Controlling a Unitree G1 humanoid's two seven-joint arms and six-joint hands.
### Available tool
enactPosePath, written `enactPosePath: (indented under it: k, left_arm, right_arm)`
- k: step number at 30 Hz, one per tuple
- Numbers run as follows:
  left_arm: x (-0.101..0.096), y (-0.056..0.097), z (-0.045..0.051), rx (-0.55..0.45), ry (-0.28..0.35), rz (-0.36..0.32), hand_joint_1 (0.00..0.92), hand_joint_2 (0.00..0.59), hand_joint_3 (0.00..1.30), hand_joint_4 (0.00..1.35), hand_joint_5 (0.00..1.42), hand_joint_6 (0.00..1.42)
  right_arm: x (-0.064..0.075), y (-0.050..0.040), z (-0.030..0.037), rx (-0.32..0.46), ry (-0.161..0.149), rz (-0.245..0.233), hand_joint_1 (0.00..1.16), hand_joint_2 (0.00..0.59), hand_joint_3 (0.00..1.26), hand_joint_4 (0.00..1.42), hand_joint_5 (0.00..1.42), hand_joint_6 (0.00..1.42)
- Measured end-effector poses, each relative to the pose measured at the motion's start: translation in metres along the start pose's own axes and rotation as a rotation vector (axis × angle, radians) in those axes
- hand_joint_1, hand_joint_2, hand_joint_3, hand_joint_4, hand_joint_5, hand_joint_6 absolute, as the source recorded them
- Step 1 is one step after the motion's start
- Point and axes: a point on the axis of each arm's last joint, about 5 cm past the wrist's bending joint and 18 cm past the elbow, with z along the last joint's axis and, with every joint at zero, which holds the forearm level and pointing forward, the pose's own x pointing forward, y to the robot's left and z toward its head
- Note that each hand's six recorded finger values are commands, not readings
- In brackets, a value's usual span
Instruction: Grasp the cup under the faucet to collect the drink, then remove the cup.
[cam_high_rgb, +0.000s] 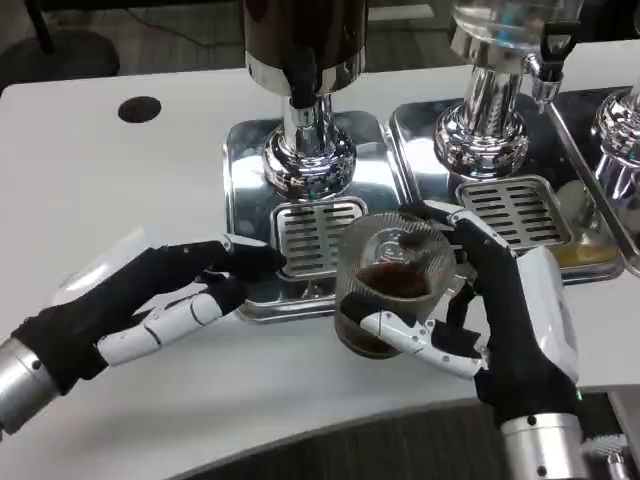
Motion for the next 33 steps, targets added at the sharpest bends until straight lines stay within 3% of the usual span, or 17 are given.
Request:
enactPosePath:
  k: [3,8,12,33]
  left_arm:
    - [-0.0026,0.0014,0.0044,0.076,-0.017,-0.017,0.0,0.164,0.26,0.11,0.1,0.23]
    - [-0.0038,0.0017,0.0099,0.213,-0.029,-0.042,0.0,0.163,0.22,0.04,0.03,0.15]
    - [-0.0046,0.002,0.0105,0.262,-0.01,-0.052,0.0,0.157,0.19,0.01,0.0,0.12]
    - [-0.0053,0.0015,0.0099,0.295,0.007,-0.035,0.0,0.146,0.1,0.0,0.0,0.11]
  right_arm:
    - [0.0002,-0.0001,0.0005,0.003,-0.001,0.003,0.72,0.2,0.51,0.64,0.83,1.18]
    - [0.0005,0.0005,0.0011,0.008,0.0,0.005,0.71,0.197,0.51,0.64,0.83,1.18]
    - [0.0007,0.0001,0.0008,0.007,0.001,0.003,0.71,0.196,0.51,0.64,0.83,1.18]
    - [0.0042,0.0,0.0012,0.006,-0.007,0.0,0.72,0.2,0.53,0.65,0.84,1.18]
